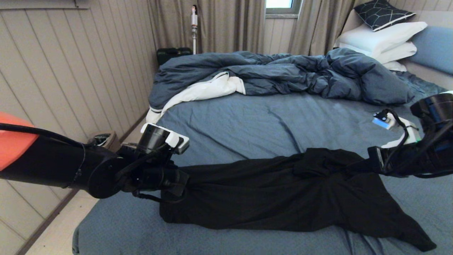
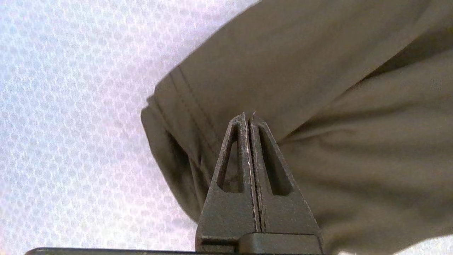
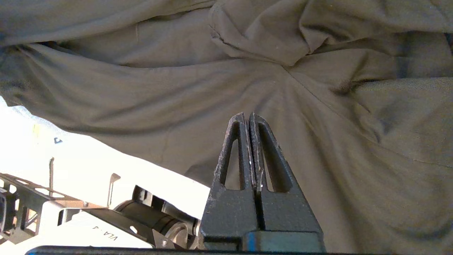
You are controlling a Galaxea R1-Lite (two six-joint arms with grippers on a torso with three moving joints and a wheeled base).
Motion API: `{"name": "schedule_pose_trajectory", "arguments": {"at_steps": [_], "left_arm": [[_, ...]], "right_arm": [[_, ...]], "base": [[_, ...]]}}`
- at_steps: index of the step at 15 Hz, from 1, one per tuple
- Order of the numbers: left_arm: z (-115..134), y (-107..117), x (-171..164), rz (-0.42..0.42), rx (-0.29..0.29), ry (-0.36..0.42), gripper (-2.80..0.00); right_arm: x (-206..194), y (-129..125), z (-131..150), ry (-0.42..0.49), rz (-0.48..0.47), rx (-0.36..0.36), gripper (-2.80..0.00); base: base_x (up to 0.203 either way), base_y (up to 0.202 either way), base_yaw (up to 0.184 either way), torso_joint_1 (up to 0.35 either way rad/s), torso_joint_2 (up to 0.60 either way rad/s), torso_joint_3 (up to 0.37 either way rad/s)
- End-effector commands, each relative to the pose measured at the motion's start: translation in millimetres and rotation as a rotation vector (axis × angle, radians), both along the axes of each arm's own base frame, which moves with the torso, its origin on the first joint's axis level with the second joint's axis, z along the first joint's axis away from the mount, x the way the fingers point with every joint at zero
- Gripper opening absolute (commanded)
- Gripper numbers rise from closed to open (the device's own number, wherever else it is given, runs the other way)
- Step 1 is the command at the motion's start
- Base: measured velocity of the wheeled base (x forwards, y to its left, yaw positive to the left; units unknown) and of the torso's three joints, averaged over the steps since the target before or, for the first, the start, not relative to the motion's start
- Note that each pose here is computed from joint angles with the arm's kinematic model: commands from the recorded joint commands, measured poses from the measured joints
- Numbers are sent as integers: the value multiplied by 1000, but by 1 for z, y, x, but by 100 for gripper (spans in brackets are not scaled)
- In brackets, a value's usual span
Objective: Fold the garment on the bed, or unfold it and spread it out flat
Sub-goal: Unford the black T-shirt
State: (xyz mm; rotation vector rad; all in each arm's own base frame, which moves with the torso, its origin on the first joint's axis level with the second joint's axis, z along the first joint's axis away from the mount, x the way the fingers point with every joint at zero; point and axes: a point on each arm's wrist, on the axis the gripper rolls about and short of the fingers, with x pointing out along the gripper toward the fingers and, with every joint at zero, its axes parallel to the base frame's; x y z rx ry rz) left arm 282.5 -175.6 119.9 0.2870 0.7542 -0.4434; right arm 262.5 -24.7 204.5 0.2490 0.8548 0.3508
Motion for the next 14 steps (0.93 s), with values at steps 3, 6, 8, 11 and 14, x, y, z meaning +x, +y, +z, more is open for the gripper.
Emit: {"name": "schedule_pose_trajectory", "arguments": {"at_steps": [3,6,8,11,14], "left_arm": [[4,-2,-10,-43,6,-51,0],[8,0,-28,-106,37,-76,0],[5,1,-29,-125,64,-77,0],[-7,-1,-22,-164,150,-85,0],[-29,6,5,-135,179,-126,0]], "right_arm": [[-2,0,-3,13,0,5,-280],[-3,0,-5,20,5,11,-280],[-1,1,-6,11,13,13,-280],[1,2,-11,5,16,12,-280],[2,1,-14,14,15,14,-280]], "base": [[0,0,0,0,0,0],[0,0,0,0,0,0],[0,0,0,0,0,0],[0,0,0,0,0,0],[0,0,0,0,0,0]]}}
